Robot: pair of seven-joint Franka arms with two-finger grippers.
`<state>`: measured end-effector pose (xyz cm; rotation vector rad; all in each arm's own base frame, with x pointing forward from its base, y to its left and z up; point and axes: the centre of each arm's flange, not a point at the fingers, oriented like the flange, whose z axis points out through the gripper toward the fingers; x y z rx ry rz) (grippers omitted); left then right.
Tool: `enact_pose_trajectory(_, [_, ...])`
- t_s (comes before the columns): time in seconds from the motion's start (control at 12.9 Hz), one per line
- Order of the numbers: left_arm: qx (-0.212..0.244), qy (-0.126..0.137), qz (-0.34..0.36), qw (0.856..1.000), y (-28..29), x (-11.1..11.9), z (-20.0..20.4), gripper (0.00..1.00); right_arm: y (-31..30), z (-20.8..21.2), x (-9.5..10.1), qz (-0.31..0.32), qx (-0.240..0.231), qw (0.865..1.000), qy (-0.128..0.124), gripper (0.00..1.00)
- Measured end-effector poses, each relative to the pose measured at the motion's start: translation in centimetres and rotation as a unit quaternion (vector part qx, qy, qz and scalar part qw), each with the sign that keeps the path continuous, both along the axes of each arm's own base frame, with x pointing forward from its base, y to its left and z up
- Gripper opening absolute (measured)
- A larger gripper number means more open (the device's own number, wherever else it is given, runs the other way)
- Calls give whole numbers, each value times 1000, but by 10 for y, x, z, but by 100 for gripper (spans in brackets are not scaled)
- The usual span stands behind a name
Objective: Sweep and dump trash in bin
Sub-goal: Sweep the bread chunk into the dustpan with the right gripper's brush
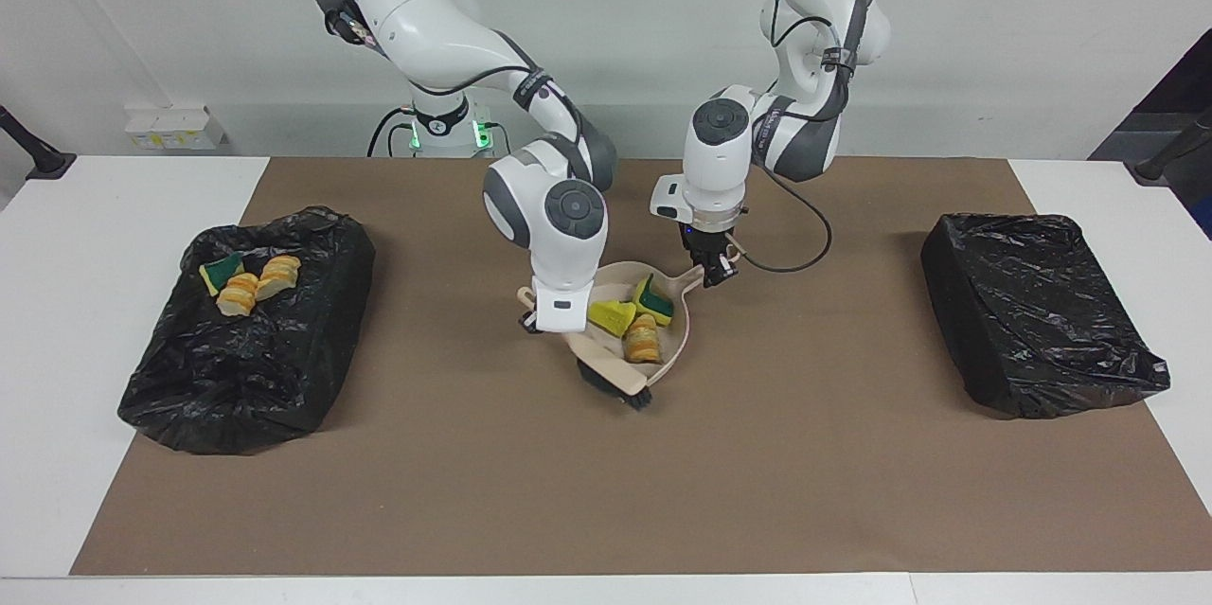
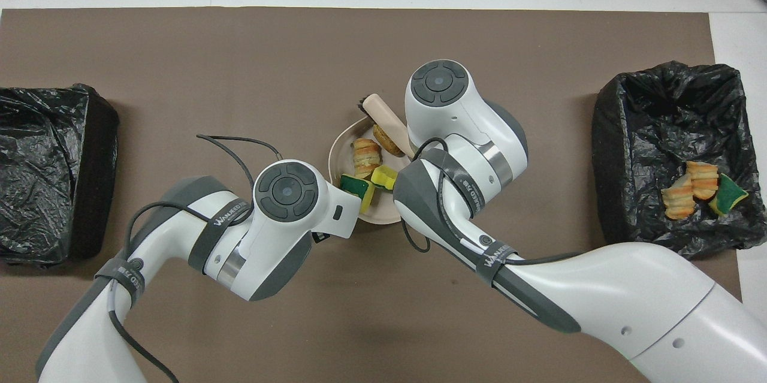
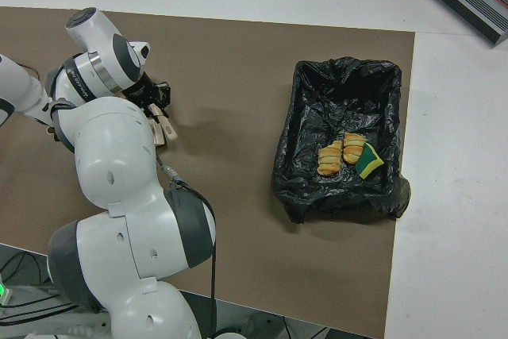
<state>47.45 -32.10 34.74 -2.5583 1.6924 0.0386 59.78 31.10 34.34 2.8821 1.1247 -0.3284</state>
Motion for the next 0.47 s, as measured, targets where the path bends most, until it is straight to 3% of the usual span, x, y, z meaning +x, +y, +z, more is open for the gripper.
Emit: enact_pose_trajectory(0.47, [0,1,-11,1000,1,1,0,32,-13,21,-14,-30,-24,998,41,26])
